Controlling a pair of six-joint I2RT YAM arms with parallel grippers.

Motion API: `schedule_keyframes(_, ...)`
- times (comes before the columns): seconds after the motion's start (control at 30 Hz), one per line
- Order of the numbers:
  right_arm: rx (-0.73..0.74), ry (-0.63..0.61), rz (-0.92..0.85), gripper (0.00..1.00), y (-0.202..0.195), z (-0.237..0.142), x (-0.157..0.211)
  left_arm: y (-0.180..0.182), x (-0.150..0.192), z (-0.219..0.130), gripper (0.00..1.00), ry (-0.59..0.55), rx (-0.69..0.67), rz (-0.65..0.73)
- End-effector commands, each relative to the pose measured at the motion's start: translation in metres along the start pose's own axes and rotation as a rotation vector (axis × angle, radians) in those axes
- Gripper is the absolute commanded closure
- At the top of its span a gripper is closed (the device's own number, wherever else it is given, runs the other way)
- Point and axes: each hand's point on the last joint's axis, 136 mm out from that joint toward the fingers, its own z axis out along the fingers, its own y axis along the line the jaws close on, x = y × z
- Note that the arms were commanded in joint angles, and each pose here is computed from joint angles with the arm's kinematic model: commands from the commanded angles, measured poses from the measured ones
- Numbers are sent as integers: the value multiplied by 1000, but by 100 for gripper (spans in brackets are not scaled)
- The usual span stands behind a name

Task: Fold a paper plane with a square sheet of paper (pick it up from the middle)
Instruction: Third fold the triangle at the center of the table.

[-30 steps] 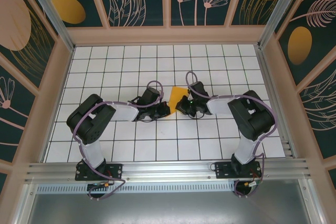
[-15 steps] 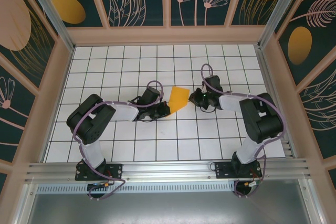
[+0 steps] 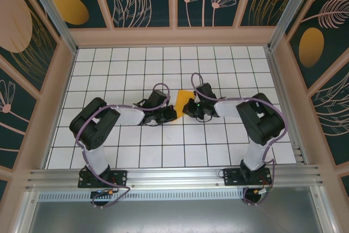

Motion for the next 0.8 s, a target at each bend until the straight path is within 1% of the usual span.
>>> schedule_keyframes(0.0,74,22,28,100,-18,8,5,23,15,1,100,58,-75,15)
schedule_keyframes(0.1,102,30,53,100,-28,10,8,-7,4,-6,100,28,34,66)
schedule_keyframes(0.23,108,39,70,100,-33,12,11,-25,-6,-8,98,4,85,97)
schedule_keyframes(0.53,124,51,79,100,-39,13,15,-9,-8,12,99,26,26,142)
schedule_keyframes(0.67,136,58,83,100,-43,15,16,4,4,18,99,70,2,141)
schedule_keyframes(0.77,159,65,93,100,-48,16,18,13,15,17,99,104,-10,148)
